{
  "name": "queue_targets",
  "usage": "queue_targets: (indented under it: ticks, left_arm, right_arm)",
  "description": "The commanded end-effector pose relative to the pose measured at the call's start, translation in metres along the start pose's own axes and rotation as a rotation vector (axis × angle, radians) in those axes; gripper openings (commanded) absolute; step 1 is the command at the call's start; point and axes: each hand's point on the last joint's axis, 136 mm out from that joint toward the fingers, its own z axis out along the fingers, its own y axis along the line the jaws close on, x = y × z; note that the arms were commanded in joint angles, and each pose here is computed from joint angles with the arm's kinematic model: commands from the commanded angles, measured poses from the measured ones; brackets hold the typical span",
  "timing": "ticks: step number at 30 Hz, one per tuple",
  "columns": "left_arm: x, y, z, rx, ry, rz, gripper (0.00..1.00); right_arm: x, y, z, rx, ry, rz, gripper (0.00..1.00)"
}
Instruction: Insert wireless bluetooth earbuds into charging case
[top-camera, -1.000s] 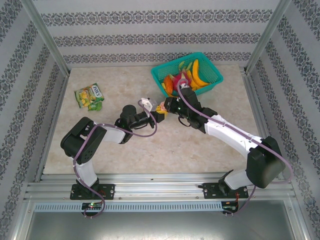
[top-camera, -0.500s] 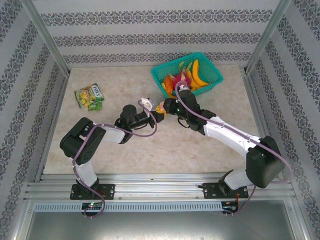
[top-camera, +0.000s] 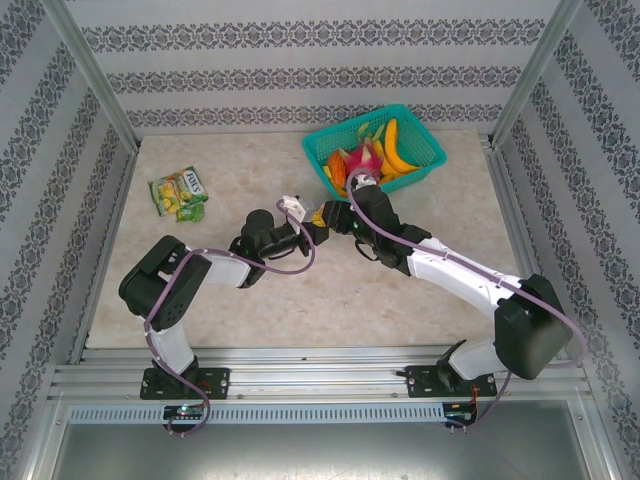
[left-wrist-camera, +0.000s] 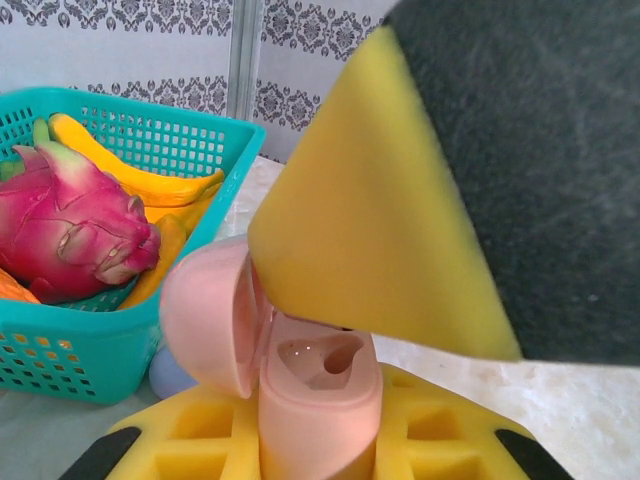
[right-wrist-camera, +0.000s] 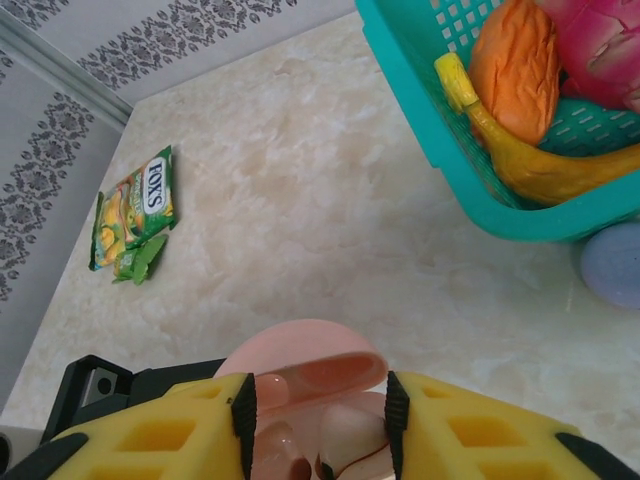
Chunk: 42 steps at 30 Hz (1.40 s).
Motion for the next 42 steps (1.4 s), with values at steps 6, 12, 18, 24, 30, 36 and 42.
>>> queue_targets:
  ticks: [6,12,18,24,30,36,42]
  left_arm:
    - [-0.050,-0.011,-0.004,0.007,-0.135,0.099,0.00]
    - [-0.050,-0.002,-0.015,-0.059,-0.145,0.115,0.00]
    - [-0.062,0.029,-0.047,-0.206,-0.156,0.127,0.00]
    - [-0.088,0.064,-0.089,-0.347,-0.184,0.132,0.00]
    - [-0.112,0.089,-0.122,-0.454,-0.200,0.131,0.00]
    - [-0.127,0.102,-0.144,-0.525,-0.218,0.133,0.00]
    - [-0.139,0.116,-0.165,-0.590,-0.248,0.120,0.00]
  right_arm:
    - [-0.022,0.016,-0.024,-0.068,-0.005,0.037,0.51]
    - [-0.043,0.019,-0.052,-0.102,-0.038,0.093,0.62]
    - [-0.025,0.003,-0.062,-0.058,0.013,0.102,0.63]
    - [0.018,-0.007,-0.028,-0.002,0.142,0.055,0.63]
    - [0.062,0.018,0.019,0.013,0.279,-0.105,0.62]
    - [0.104,0.044,0.069,-0.021,0.398,-0.289,0.60]
    - [0.141,0.064,0.106,-0.095,0.491,-0.428,0.56]
